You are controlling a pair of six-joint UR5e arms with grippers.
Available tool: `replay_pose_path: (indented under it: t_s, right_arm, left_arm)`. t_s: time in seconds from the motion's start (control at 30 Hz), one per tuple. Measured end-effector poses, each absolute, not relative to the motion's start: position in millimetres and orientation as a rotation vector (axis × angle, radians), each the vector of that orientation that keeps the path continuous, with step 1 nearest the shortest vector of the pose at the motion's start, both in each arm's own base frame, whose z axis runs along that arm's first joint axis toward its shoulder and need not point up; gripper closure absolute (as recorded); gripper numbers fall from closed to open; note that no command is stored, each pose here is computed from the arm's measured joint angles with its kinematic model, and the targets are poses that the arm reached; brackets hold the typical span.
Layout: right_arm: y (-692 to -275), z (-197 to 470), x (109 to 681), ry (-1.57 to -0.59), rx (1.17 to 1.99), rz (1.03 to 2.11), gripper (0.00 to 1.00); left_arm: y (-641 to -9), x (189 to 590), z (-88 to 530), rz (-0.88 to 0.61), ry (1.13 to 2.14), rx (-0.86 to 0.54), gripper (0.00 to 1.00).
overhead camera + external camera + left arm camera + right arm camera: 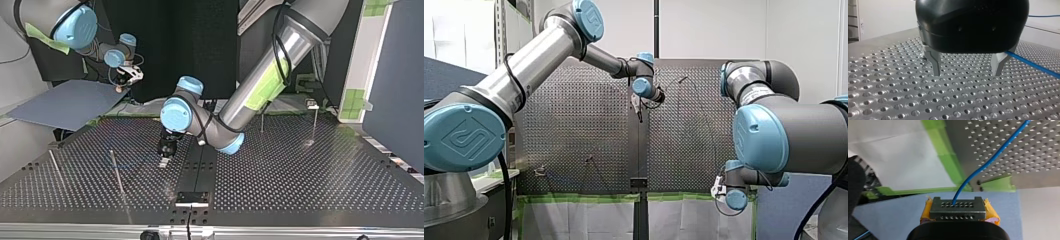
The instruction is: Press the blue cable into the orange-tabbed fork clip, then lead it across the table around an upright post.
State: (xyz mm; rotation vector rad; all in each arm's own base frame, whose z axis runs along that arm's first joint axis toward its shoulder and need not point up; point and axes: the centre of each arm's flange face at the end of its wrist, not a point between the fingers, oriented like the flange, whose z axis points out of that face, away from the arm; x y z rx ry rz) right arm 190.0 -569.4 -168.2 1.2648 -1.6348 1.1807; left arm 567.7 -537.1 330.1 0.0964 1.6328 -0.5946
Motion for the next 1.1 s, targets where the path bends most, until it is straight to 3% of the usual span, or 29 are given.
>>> replay_pose_path:
  t_s: [0.37,0.8,1.1]
  right_arm:
    - [-559.9,-188.6,191.7,-1.636,1.299,1.183,1.0]
    - [-590.6,-132.7,211.2,-1.497,1.331,1.338,1.0]
    - [-599.9,-107.1,217.7,-1.465,1.323,1.376,1.0]
  left_arm:
    - [-536.2,568.5,330.4,-0.593,1.633,0.094,0.02]
    - [-533.4,570.9,330.2,-0.59,1.633,0.091,0.02]
    - [-532.9,569.0,333.1,-0.596,1.64,0.103,0.02]
